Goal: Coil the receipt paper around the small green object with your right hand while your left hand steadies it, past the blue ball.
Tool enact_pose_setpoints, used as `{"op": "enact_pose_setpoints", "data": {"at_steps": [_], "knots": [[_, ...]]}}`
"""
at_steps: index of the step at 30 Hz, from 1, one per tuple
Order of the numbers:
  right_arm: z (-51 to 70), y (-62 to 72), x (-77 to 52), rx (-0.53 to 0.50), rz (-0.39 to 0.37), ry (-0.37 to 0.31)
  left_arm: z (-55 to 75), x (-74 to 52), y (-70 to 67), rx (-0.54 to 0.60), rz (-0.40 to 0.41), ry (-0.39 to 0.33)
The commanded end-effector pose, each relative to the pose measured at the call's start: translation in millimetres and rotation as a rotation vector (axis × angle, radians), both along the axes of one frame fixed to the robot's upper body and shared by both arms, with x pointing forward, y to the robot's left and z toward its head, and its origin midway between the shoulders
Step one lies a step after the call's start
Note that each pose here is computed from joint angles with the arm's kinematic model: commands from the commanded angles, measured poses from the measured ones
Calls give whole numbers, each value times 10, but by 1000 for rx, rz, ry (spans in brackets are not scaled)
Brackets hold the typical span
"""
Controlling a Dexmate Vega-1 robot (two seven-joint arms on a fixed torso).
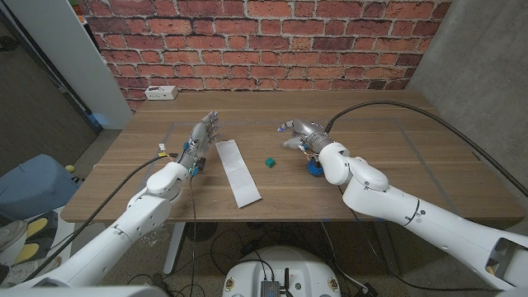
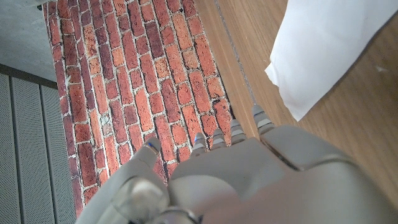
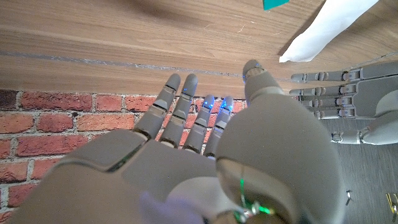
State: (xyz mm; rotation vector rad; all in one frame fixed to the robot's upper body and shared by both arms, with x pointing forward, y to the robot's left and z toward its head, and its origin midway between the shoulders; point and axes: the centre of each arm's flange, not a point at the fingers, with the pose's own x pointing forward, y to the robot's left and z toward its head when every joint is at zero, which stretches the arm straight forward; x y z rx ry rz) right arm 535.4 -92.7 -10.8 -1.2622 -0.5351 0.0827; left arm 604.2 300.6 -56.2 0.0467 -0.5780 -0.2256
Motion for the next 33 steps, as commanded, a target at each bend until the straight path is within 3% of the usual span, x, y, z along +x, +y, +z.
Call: {"op": "enact_pose_setpoints", "data": {"at_steps": [1, 21, 33], "knots": [[-39, 158, -13, -88, 1, 51, -53, -54, 41, -10, 9, -4], [-113, 339, 52, -189, 30, 112, -151, -145, 70, -39, 30, 7], [-172, 469, 126, -238, 64, 133, -233, -272, 128, -61, 121, -3]]}}
